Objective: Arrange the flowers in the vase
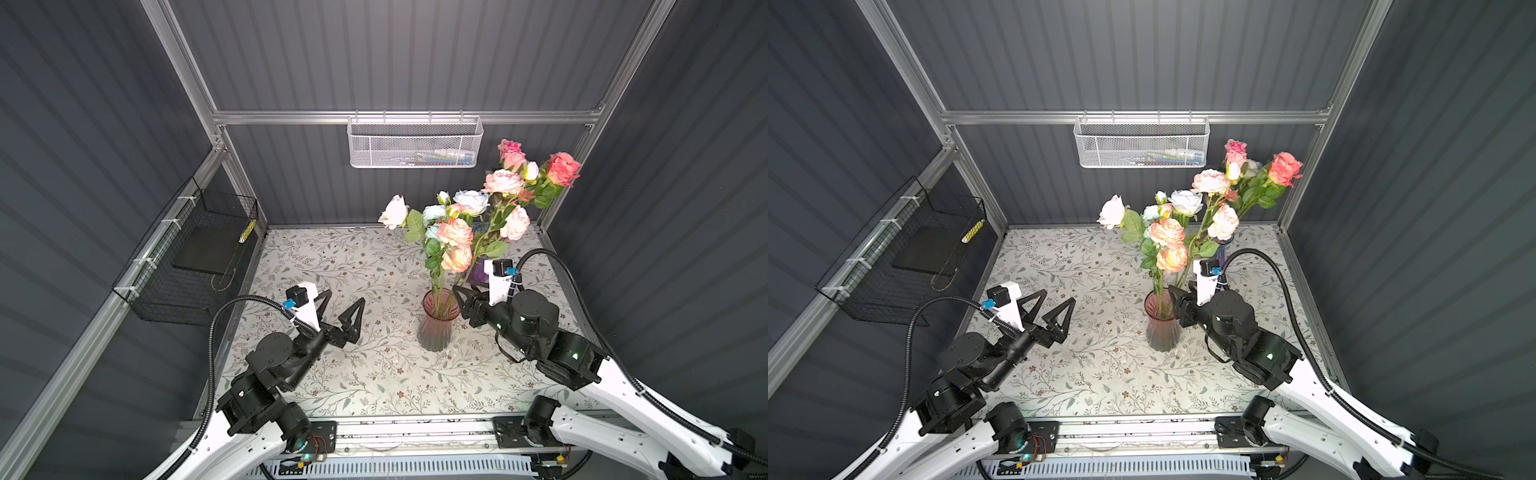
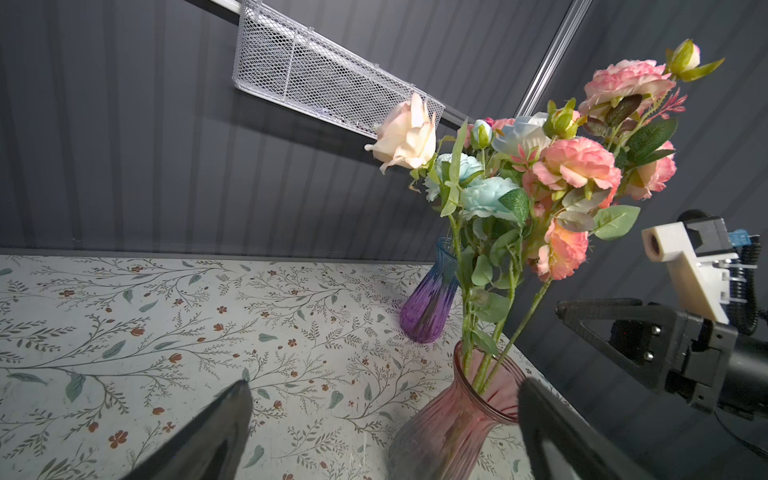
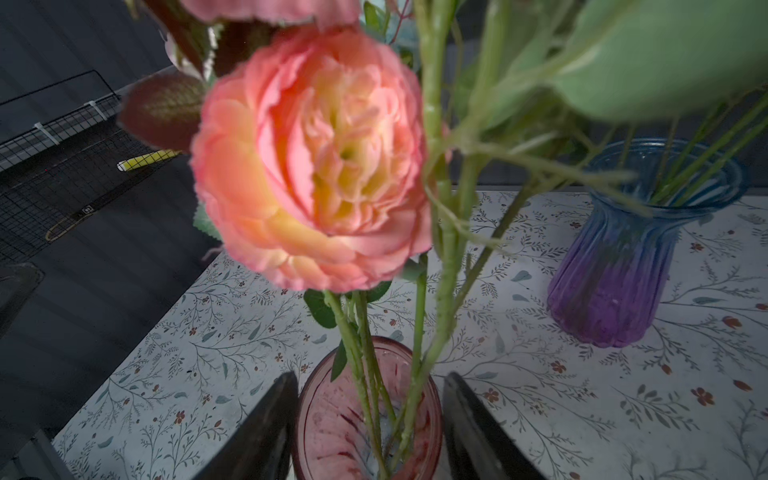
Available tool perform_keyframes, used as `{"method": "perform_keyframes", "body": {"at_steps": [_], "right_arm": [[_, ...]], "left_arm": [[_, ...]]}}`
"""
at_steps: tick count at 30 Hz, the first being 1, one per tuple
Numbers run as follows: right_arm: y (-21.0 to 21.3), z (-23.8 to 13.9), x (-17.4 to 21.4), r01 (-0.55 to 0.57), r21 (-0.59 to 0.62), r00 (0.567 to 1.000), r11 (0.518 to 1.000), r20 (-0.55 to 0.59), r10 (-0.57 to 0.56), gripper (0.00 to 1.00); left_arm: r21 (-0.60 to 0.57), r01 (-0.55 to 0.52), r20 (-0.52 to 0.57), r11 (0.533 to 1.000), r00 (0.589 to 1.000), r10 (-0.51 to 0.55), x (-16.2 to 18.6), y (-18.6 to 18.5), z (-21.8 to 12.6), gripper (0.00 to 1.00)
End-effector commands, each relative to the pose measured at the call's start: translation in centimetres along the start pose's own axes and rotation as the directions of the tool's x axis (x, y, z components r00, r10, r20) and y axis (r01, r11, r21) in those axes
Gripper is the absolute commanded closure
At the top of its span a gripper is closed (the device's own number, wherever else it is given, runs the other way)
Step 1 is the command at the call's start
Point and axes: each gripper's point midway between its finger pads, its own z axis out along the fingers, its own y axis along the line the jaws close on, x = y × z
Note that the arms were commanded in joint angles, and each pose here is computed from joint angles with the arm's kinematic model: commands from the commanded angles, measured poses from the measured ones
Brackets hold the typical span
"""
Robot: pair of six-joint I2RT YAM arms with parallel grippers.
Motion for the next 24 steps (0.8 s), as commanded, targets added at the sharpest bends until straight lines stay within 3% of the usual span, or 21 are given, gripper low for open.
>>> {"method": "perform_keyframes", "body": {"at_steps": [1,24], "right_arm": [[0.3,-1.1,-0.9,-0.025,-0.016,1.0,1.0,0.006,0.025,0.4],[-1.1,-3.8,-1.1,-0.021,0.024,1.0,1.0,-0.013,0.021,0.34]], "left_arm": [[0.019,0.02,0.003,1.0,1.0,-0.02,0.2,-0.4,0.3,0.0],[0.026,0.027,-0.022,0.999,0.999,-0.026,1.2,-0.8,1.7,0.0]]}}
